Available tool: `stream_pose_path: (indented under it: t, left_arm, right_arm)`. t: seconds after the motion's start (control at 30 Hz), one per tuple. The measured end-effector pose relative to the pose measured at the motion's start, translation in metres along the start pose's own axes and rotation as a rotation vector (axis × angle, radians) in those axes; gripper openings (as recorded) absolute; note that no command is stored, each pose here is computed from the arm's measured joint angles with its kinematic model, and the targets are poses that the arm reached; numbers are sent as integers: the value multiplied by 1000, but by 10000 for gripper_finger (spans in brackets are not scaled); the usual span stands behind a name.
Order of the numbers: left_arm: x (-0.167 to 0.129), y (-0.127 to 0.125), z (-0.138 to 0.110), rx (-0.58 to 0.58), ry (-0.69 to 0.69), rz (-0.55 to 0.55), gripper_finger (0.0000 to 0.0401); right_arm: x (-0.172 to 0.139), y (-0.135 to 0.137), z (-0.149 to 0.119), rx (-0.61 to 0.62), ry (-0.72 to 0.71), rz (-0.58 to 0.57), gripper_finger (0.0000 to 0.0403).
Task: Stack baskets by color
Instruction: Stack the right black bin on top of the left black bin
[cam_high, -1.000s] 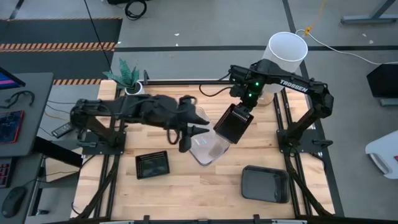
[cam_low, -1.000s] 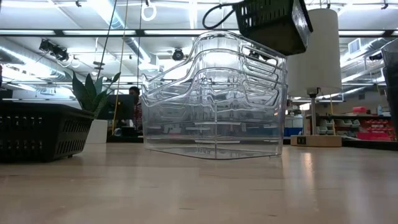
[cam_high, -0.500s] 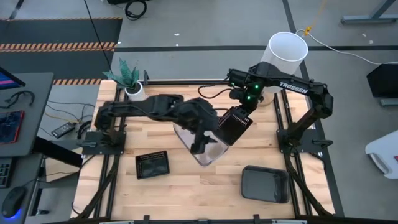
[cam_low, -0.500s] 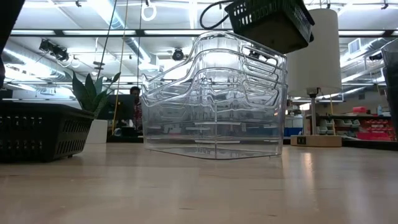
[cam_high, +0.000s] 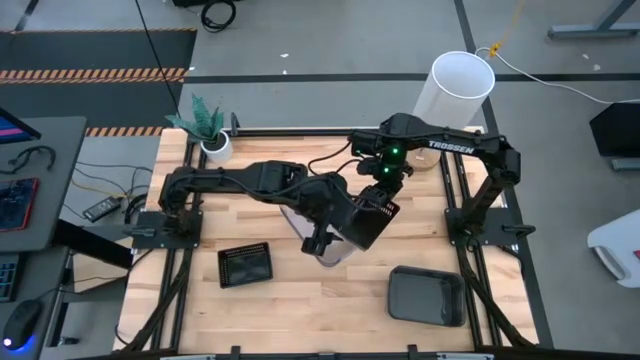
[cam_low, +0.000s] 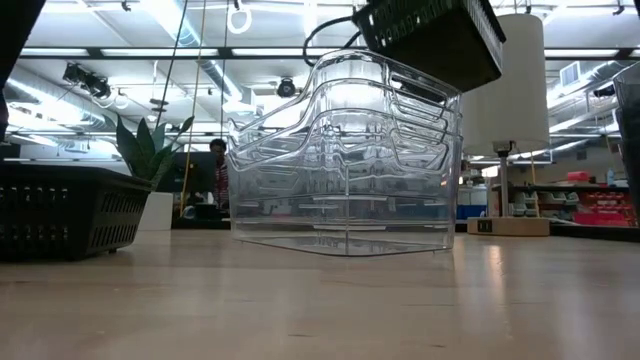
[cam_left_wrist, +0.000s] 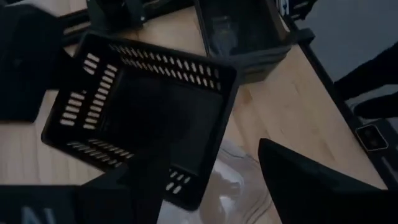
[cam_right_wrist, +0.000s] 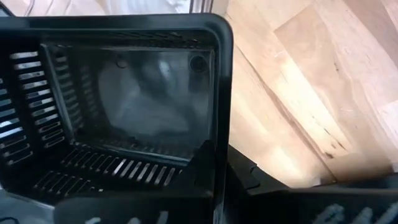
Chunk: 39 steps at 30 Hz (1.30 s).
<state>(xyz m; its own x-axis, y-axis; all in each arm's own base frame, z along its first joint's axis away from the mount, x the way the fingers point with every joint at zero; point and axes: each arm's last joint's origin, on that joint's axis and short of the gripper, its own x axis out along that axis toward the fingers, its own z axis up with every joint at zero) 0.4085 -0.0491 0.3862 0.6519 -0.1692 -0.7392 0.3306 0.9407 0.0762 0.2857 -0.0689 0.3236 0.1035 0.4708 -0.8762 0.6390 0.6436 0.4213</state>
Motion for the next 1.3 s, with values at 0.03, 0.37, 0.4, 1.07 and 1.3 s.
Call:
stream_pose_path:
  t: [0.03,0.37,0.4,1.07,1.3]
  left_arm:
    - [2,-1,0,8,5,-4,245]
    - [28,-12,-6,53,93,-51,215]
    - [30,-11,-6,53,97,-52,211]
    - [44,-11,-9,90,131,-32,88]
    - [44,-13,-8,75,136,-7,164]
  right_arm:
    - [0,0,1,0,1,-1,9]
    - [-2,-3,2,15,-2,22,9]
    - [-2,-3,2,14,-2,23,9]
    - [-2,-2,1,6,16,52,9]
    - [-2,-2,1,-10,11,41,9]
